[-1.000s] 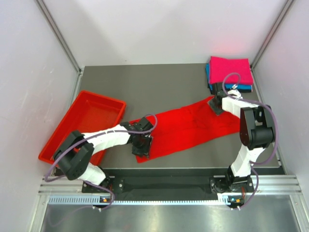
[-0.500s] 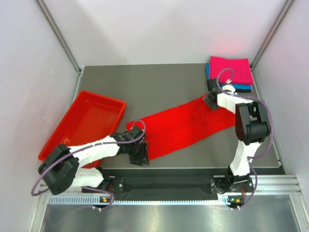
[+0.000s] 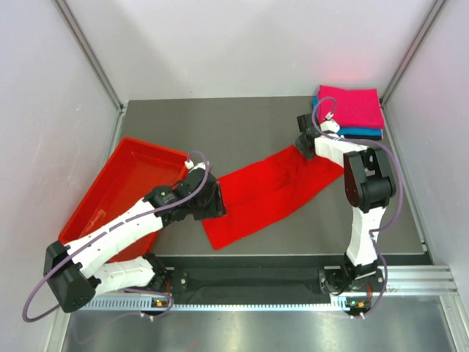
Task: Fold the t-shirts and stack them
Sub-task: Fold the tshirt
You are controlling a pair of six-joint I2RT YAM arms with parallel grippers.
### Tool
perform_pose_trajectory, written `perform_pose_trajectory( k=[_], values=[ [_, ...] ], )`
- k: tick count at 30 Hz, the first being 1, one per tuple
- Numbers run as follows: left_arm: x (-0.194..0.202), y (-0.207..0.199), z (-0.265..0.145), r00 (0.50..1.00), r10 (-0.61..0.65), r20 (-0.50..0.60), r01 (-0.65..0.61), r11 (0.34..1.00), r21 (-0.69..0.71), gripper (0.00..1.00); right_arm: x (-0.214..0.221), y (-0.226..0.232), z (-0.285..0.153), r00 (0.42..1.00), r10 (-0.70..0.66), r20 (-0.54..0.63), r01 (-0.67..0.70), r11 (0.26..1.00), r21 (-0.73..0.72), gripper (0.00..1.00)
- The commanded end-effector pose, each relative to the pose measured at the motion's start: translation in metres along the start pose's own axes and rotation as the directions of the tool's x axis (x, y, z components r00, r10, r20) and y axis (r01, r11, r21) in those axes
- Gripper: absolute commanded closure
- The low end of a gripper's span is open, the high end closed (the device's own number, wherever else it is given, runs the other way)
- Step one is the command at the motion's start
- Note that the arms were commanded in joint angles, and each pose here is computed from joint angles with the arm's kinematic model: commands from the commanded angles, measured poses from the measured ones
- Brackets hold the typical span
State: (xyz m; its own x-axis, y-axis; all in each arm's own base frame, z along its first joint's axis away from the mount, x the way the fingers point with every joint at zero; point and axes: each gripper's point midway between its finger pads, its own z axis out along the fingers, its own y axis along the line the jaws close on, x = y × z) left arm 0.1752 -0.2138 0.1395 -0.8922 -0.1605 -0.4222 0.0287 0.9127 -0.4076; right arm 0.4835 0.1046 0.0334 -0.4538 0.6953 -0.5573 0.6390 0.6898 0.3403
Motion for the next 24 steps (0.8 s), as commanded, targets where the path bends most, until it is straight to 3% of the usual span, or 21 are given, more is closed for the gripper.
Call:
perform_pose_trajectory(
  k=[1, 7, 12, 17, 20, 24],
  values=[
    [-0.012, 0.030, -0.005, 0.998, 0.019, 0.060, -0.010, 0.990, -0.143, 0.46, 0.066, 0.016, 0.008, 0.985, -0.047, -0.163, 0.040, 0.998, -0.046, 0.54],
    [-0.033, 0.054, 0.006, 0.995, -0.048, 0.083, 0.061, 0.983, -0.172, 0.45, 0.080, 0.065, 0.007, 0.978, -0.123, -0.168, 0.095, 0.981, -0.167, 0.54],
    [-0.031, 0.068, 0.024, 0.988, -0.151, 0.010, 0.151, 0.984, -0.090, 0.45, 0.097, 0.113, 0.009, 0.964, -0.194, -0.179, 0.140, 0.950, -0.278, 0.53],
    [-0.033, 0.068, 0.032, 0.994, -0.112, -0.010, 0.110, 0.990, -0.091, 0.44, 0.114, 0.160, 0.015, 0.942, -0.271, -0.198, 0.171, 0.894, -0.414, 0.53],
    [-0.030, 0.064, 0.041, 0.994, -0.097, -0.051, 0.093, 0.993, -0.072, 0.44, 0.115, 0.167, 0.029, 0.938, -0.292, -0.186, 0.193, 0.887, -0.419, 0.53],
    [-0.019, 0.057, 0.059, 0.985, -0.106, -0.138, 0.101, 0.994, -0.036, 0.45, 0.081, 0.180, 0.049, 0.958, -0.249, -0.144, 0.166, 0.886, -0.433, 0.52]
  ],
)
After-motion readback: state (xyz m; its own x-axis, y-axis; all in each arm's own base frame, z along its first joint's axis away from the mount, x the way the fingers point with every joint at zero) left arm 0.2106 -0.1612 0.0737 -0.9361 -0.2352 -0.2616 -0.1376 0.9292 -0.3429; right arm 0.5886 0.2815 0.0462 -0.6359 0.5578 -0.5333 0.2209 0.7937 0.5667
